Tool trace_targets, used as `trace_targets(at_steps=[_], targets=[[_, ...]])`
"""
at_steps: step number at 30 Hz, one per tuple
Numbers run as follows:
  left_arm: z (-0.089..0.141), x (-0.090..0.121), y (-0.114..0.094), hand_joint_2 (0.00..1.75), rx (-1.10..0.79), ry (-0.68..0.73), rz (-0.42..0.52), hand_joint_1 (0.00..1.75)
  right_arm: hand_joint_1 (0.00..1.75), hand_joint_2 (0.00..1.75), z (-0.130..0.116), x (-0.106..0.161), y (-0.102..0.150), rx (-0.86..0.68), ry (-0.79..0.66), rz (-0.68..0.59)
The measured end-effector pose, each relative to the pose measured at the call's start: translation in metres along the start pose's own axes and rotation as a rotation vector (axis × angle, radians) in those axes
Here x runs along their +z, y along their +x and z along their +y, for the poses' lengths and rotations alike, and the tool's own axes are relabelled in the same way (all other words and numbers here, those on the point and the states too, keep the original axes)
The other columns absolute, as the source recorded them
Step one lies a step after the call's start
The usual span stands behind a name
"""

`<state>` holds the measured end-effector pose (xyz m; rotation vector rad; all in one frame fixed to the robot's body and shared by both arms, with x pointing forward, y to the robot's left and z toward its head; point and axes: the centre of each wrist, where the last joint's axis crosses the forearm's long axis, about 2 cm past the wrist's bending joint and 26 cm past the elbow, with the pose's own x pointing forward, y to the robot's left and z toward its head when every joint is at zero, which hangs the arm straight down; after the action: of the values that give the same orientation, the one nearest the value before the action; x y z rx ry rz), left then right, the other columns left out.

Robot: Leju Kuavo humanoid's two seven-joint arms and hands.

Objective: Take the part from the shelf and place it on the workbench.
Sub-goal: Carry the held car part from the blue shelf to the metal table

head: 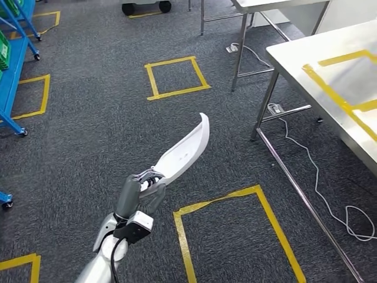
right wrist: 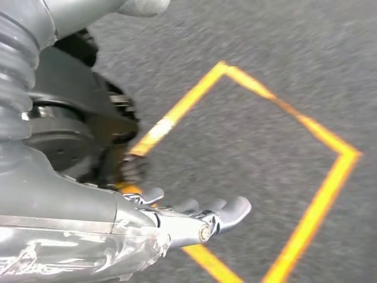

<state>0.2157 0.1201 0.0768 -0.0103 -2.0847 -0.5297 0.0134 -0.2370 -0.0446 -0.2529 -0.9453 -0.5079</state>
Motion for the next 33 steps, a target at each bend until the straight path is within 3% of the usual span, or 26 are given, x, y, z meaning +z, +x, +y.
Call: trace_targets(at_steps=[5,10,33], targets=[[0.003,0.004,-0.003,1.75,0.008,-0.02,-0.001,1.75,0.0,1.75,-0.007,-0.005,0.01,0.026,0.098,-0.084],[0.007,0.001,-0.004,1.75,0.035,-0.034,-0.014,1.75,0.0,1.75,-0.017,-0.014,0.013,0.07,0.088,-0.129],[0.013,-0.003,-0.008,1.75,0.113,-0.024,0.015,1.75,0.0,1.75,-0.03,-0.018,0.005,0.071,0.009,-0.101]])
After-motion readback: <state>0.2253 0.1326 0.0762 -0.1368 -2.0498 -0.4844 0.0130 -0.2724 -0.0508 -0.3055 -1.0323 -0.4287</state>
